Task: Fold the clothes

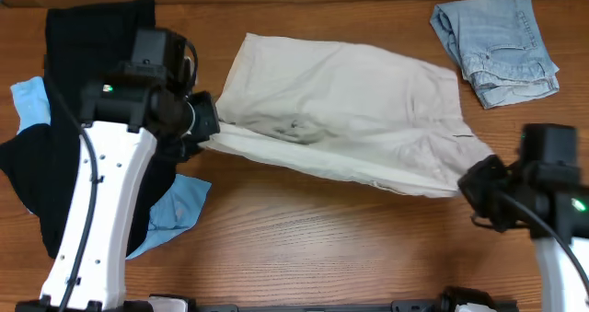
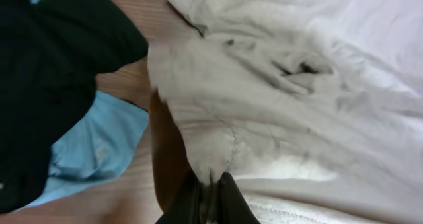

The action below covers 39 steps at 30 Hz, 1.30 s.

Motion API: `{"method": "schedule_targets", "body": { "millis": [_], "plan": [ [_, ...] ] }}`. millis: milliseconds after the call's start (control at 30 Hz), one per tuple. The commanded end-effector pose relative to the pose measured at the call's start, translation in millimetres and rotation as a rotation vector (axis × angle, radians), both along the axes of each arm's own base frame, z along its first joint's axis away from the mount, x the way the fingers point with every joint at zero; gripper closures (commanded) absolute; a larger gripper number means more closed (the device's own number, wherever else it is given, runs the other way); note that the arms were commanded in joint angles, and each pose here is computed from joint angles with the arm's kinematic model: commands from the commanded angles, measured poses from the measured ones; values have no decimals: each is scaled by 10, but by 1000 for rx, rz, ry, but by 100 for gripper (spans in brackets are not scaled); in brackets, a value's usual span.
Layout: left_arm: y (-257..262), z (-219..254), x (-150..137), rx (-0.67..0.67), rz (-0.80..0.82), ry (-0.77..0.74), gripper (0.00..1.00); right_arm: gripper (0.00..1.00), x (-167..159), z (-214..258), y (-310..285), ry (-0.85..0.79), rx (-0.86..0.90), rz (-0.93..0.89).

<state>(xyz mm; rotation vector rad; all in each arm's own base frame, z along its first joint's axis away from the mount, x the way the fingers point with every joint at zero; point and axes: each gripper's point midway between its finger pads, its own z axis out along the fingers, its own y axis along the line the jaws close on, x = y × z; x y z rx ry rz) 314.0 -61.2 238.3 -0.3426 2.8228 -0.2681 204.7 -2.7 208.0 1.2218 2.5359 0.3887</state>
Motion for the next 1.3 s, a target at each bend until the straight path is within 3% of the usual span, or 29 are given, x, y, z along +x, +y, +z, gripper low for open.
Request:
{"method": "schedule_targets", "body": {
  "millis": [0, 267, 467, 667, 867, 1133, 1267],
  "plan": [
    [302, 336, -15, 118, 40, -97, 96, 96, -121, 320, -179, -58, -129, 0],
    [326, 502, -304, 118, 37, -106, 96, 96, -456, 453, -146, -24, -137, 0],
    [328, 342, -126, 131, 39, -106, 96, 96, -368, 409, -288, 5, -200, -26],
    [185, -109, 329, 122, 14, -114, 96, 96, -154, 71, -327, 97, -188, -18],
    [-63, -520, 1038, 107, -14, -215, 96, 96, 129, -455, -375, 186, -172, -16],
    [-474, -1066, 1922, 68, -51, -377, 96, 96, 774, -862, -530, 130, -181, -39],
    [-670, -1310, 2196, 50, -70, -442, 96, 96, 1035, -1058, -592, 114, -190, -43]
  ]
}}
